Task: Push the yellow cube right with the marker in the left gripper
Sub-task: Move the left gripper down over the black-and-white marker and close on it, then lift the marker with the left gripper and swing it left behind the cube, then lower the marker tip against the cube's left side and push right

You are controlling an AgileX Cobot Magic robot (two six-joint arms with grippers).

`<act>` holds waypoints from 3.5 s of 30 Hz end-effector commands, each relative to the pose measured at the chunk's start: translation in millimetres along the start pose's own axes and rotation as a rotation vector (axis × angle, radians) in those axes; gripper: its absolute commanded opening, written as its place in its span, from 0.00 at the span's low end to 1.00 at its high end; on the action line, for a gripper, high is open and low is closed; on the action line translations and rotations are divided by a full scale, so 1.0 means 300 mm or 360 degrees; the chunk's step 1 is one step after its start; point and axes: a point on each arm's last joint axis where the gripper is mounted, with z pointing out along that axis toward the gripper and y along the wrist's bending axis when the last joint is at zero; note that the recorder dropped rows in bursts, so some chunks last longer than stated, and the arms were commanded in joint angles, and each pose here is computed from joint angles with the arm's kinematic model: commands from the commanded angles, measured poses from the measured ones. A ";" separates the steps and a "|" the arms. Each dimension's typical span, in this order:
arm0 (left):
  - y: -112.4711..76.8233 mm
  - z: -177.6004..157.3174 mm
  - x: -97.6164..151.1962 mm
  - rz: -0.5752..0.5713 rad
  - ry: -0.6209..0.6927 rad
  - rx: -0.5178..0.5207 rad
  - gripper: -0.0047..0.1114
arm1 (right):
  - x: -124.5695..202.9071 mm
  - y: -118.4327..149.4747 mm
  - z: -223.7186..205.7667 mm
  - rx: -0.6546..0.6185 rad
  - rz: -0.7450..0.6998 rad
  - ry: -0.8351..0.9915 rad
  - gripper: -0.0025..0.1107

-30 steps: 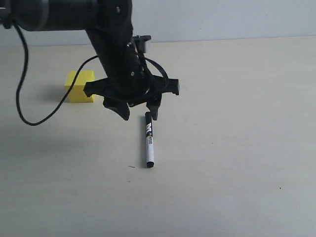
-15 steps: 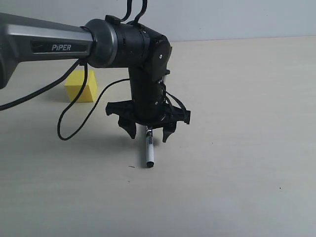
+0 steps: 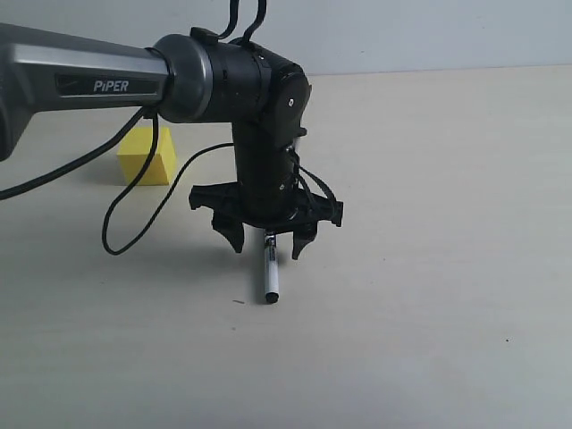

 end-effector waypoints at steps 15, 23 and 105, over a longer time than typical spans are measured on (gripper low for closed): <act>-0.008 0.023 -0.002 -0.0010 0.0001 -0.0006 0.50 | 0.001 -0.001 0.000 0.0004 -0.0009 -0.0017 0.02; -0.009 0.041 -0.003 -0.0010 0.0011 -0.0013 0.50 | 0.001 -0.001 0.000 0.0004 -0.0009 -0.0017 0.02; 1.160 -0.043 -0.319 0.2244 -0.0203 -0.0123 0.04 | 0.001 -0.001 0.000 0.0004 -0.0009 -0.0017 0.02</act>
